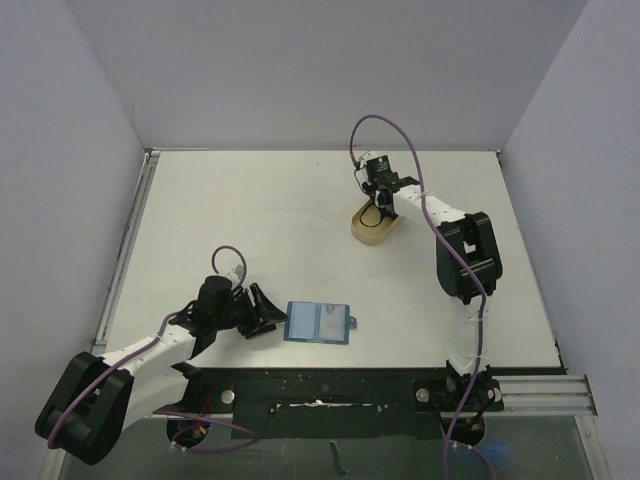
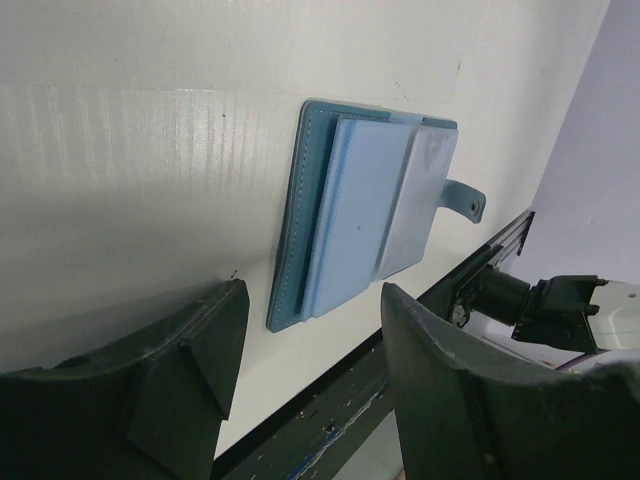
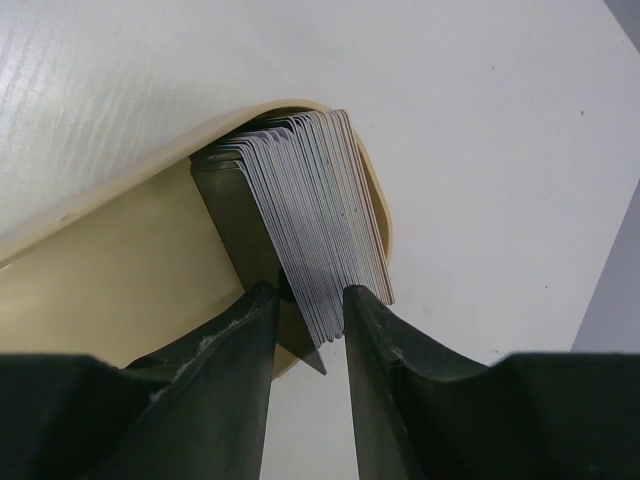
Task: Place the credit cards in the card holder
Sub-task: Pick up the credit card from the storage box.
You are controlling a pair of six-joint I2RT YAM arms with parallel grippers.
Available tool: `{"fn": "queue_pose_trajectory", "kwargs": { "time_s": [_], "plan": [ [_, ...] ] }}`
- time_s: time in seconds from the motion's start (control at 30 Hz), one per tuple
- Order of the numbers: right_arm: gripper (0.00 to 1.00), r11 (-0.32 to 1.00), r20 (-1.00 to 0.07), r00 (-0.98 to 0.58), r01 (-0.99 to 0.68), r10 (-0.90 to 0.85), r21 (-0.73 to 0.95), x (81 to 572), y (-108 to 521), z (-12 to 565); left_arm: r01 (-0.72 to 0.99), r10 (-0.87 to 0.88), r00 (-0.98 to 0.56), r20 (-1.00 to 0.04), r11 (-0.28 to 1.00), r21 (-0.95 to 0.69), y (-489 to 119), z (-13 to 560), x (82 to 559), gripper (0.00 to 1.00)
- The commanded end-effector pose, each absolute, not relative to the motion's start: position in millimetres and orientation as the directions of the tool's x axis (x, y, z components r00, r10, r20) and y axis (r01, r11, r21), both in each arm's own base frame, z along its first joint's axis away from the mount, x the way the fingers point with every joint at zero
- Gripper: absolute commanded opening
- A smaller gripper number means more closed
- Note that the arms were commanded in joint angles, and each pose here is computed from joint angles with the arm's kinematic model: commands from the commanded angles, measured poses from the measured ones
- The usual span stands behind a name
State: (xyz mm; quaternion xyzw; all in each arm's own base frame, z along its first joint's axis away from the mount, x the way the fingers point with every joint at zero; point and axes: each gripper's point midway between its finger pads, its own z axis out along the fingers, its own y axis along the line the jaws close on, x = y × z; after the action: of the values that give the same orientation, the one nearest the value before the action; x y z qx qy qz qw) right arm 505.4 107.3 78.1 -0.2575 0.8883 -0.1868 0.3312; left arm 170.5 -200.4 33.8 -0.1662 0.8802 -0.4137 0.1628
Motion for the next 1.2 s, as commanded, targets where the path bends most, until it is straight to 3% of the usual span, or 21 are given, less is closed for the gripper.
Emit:
{"fn": "queue_pose_trajectory", "kwargs": {
  "time_s": [0.0,0.43,0.93,1.17],
  "plan": [
    [0.32,0.785,-0.537,-0.609,-0.257,-0.584,-0.563,522.3,102.4,109.0,-0.122,-0.433,-0.885,-0.172,0.571,-0.812,-204.5,45.8,177.1,0.54],
    [0.17,0.781,-0.549,-0.590,-0.252,-0.592,-0.571,526.1,106.8,120.7,-0.117,-0.424,-0.889,-0.174,0.577,-0.809,-206.2,46.5,179.3,0.54],
    [0.11,0.817,-0.598,-0.581,-0.234,-0.552,-0.527,513.9,115.7,146.3,-0.108,-0.422,-0.890,-0.174,0.566,-0.817,-207.8,50.0,179.1,0.54],
    [0.01,0.816,-0.603,-0.565,-0.270,-0.564,-0.511,499.6,132.8,155.9,-0.113,-0.417,-0.893,-0.171,0.574,-0.811,-207.4,46.6,178.0,0.53]
  ]
}}
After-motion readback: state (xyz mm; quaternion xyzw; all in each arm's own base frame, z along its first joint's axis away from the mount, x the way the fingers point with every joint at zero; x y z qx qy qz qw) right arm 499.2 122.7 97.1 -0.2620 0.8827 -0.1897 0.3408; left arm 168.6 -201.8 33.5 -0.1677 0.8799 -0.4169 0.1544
